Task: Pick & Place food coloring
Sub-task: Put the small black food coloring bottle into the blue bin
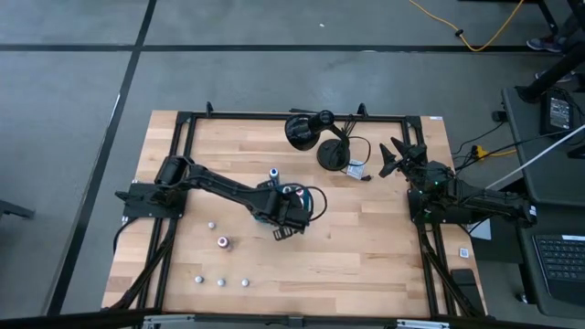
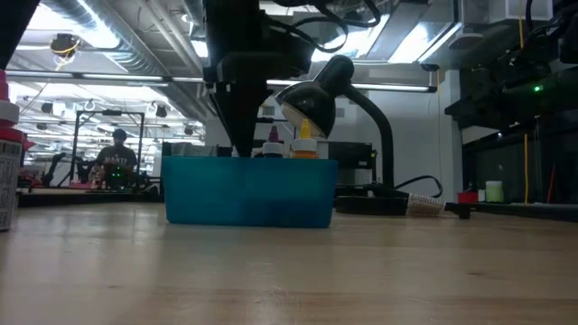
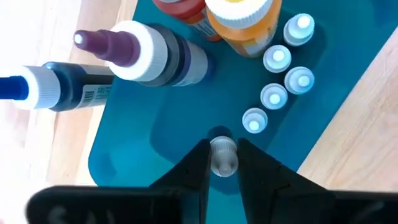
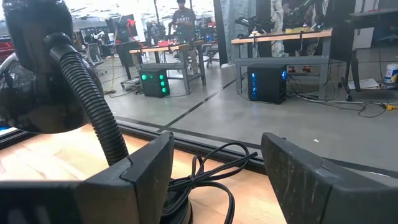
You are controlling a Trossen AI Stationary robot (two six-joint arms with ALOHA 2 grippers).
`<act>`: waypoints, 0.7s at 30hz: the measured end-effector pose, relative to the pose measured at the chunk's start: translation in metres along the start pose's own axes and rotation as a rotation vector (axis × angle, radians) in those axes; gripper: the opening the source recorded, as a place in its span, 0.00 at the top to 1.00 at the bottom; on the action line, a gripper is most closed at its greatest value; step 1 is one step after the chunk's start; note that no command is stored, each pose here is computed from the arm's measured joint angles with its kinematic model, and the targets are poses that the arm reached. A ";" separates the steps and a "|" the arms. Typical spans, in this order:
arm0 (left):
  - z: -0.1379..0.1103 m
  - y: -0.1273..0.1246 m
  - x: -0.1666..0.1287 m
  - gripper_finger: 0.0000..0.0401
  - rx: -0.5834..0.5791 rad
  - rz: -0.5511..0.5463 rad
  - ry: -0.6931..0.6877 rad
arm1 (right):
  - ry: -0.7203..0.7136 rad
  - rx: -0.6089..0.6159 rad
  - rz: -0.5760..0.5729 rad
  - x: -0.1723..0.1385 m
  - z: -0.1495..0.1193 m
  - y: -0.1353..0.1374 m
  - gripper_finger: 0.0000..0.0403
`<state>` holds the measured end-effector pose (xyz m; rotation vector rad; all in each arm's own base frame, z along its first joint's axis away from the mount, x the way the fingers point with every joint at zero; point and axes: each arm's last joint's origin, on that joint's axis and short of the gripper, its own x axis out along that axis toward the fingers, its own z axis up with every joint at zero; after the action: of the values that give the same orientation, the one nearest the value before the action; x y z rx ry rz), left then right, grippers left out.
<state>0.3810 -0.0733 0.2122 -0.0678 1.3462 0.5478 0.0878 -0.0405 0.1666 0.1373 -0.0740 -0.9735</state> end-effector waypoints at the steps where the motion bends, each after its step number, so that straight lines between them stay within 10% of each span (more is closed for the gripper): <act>1: 0.000 -0.001 0.002 0.85 0.002 0.004 0.003 | 0.000 0.000 0.000 0.000 0.000 0.000 0.39; 21: 0.002 -0.011 0.025 0.85 0.005 -0.030 0.073 | 0.001 -0.001 0.000 0.000 0.000 0.000 0.39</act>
<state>0.3902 -0.0736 0.1864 -0.1040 1.4153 0.5206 0.0879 -0.0405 0.1665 0.1371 -0.0731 -0.9735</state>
